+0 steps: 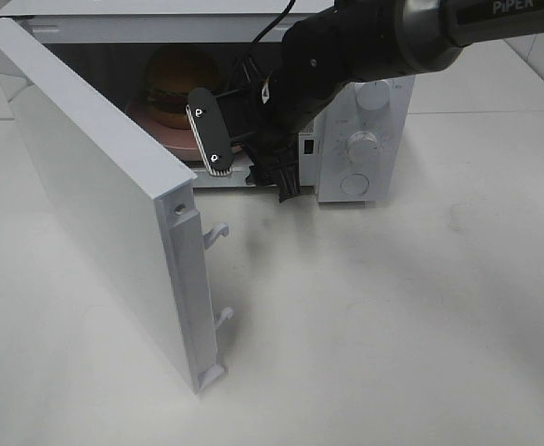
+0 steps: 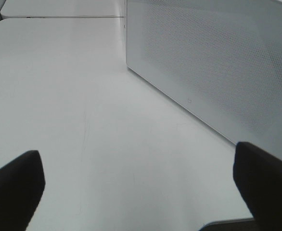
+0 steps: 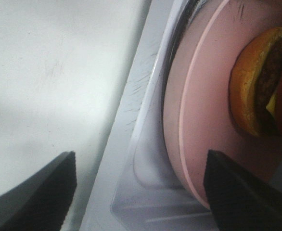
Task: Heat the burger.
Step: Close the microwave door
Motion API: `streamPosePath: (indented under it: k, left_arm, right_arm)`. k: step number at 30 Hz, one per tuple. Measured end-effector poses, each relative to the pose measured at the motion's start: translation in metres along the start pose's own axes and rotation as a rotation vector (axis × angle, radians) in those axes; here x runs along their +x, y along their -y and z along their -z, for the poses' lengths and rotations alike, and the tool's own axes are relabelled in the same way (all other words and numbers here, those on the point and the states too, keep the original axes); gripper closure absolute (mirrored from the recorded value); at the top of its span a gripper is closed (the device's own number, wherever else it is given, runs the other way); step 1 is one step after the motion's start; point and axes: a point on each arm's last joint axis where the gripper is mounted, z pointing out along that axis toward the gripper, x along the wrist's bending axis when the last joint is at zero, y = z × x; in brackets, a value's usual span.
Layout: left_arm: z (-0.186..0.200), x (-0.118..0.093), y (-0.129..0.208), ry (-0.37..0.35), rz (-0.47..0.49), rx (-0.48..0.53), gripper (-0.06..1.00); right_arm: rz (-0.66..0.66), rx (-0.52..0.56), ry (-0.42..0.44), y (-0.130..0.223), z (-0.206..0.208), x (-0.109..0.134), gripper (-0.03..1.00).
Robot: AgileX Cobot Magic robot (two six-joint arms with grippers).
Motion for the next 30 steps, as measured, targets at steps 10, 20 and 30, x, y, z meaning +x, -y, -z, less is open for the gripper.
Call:
streamPosePath:
  k: [10, 20, 30]
  left_arm:
    - [0.0, 0.0, 0.0, 0.0, 0.0, 0.0, -0.04]
    - [0.0, 0.0, 0.0, 0.0, 0.0, 0.0, -0.04]
    - [0.0, 0.0, 0.0, 0.0, 0.0, 0.0, -0.04]
  right_arm:
    - [0.001, 0.001, -0.008, 0.003, 0.029, 0.012, 0.25]
    - [0.0, 0.003, -0.028, 0.009, 0.054, 0.034, 0.25]
    - [-0.062, -0.002, -0.016, 0.013, 0.086, 0.05, 0.25]
